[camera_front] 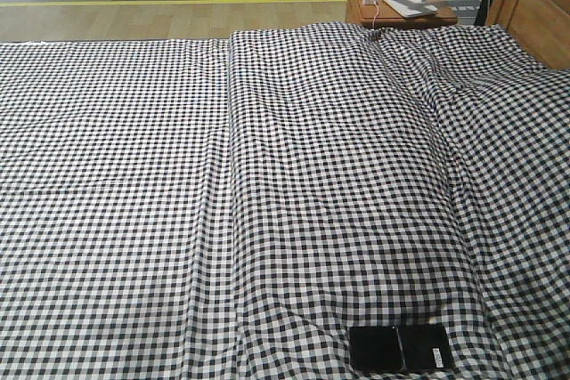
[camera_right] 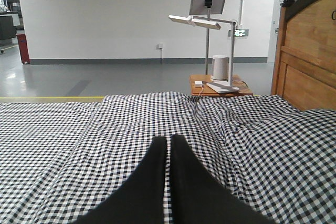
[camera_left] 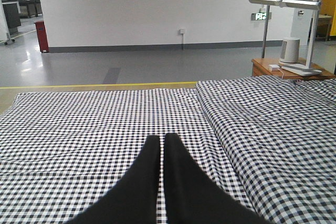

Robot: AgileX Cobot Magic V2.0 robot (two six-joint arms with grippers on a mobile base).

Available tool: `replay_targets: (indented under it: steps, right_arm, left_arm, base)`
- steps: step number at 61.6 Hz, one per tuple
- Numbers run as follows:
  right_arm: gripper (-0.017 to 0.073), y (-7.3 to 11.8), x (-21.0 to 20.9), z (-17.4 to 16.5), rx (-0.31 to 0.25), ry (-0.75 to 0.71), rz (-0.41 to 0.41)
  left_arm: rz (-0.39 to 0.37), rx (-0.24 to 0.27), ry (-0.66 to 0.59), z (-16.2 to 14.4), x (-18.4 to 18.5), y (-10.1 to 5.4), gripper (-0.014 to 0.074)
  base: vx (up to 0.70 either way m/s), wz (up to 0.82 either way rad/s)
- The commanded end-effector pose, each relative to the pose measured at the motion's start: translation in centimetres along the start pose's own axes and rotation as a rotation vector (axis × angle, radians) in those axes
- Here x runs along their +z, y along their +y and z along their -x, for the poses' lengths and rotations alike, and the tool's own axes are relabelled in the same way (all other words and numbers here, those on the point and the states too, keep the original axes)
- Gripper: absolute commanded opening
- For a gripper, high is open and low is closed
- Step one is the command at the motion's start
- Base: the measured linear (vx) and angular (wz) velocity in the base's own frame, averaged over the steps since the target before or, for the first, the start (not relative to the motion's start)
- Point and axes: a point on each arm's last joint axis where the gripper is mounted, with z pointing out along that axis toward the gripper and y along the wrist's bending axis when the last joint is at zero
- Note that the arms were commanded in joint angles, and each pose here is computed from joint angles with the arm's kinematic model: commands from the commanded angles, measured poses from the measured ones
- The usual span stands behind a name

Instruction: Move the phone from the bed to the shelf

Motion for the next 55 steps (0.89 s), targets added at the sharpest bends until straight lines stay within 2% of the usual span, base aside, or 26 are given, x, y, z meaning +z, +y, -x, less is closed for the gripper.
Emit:
replay_targets:
  steps: [1,55]
  right_arm:
    - [-0.0005,-0.05,-0.07,0.44,-0.022,-0.074,-0.009]
    - [-0.0005,-0.05,-0.07,0.44,-0.022,-0.074,-0.009]
  left_arm:
    - [-0.004,-0.019,-0.105,1.54,-0.23,0.0,0.0001]
    - [-0.004,-0.019,-0.105,1.54,-0.23,0.0,0.0001]
  base:
    - [0.0,0.0]
    - [0.0,0.0]
